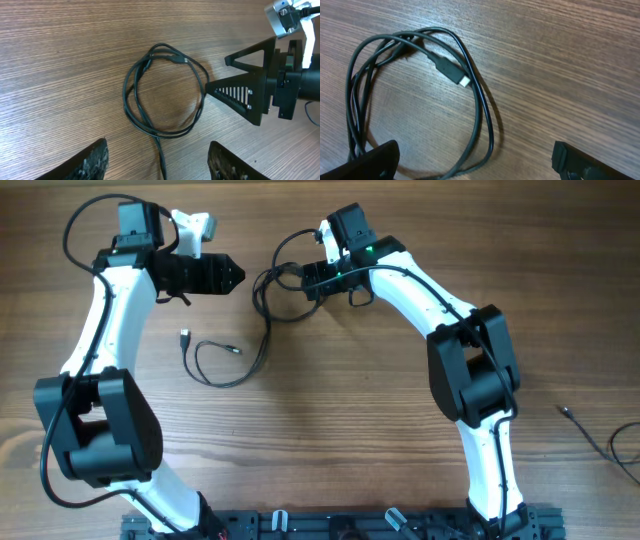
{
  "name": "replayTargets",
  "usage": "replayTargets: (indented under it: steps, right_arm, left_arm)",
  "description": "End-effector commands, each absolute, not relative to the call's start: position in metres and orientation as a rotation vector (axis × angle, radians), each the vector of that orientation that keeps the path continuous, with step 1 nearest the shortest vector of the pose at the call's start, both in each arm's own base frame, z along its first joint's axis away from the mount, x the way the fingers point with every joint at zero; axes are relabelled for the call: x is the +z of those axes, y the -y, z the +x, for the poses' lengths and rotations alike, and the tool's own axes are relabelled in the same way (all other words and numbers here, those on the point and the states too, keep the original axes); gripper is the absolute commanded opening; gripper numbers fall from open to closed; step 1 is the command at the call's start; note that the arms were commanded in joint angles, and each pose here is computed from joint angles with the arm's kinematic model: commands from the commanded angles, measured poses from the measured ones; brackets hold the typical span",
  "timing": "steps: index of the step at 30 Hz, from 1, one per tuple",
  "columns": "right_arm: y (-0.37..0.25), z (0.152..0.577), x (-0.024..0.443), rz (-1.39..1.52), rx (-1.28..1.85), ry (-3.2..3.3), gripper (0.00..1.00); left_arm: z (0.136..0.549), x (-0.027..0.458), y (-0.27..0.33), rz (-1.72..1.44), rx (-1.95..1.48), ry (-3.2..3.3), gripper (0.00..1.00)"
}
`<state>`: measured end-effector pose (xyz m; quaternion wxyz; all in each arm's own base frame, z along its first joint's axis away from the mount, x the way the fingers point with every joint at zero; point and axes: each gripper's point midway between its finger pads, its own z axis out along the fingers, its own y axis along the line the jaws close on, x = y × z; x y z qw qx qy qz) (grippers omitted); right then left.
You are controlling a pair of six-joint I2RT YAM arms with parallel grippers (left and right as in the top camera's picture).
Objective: Untangle cables
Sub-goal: 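Grasp the remaining black cable coil with the right gripper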
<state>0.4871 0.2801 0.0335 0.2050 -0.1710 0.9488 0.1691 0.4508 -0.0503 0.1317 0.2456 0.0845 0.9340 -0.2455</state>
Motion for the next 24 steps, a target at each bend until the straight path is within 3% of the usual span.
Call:
replayTargets:
  steps: [1, 13, 24]
  right_arm:
    - [-0.287, 0.483, 0.012, -0.488, 0.536, -2.678, 1.0]
    - [-0.28, 0.476, -0.031, -0.395, 0.498, -2.781, 0.99]
    - [-0.251, 0.454, -0.048, -0.591, 0.23, -2.861, 0.99]
  left_arm:
    - [0.454, 0.127, 0.038, 0.221, -0.642, -2.551, 0.65]
    - [0.454, 0.128, 0.036, 0.119, -0.673, -2.567, 0.6]
    - [0.456, 0.146, 0.036, 0.133, -0.654, -2.52, 0.6]
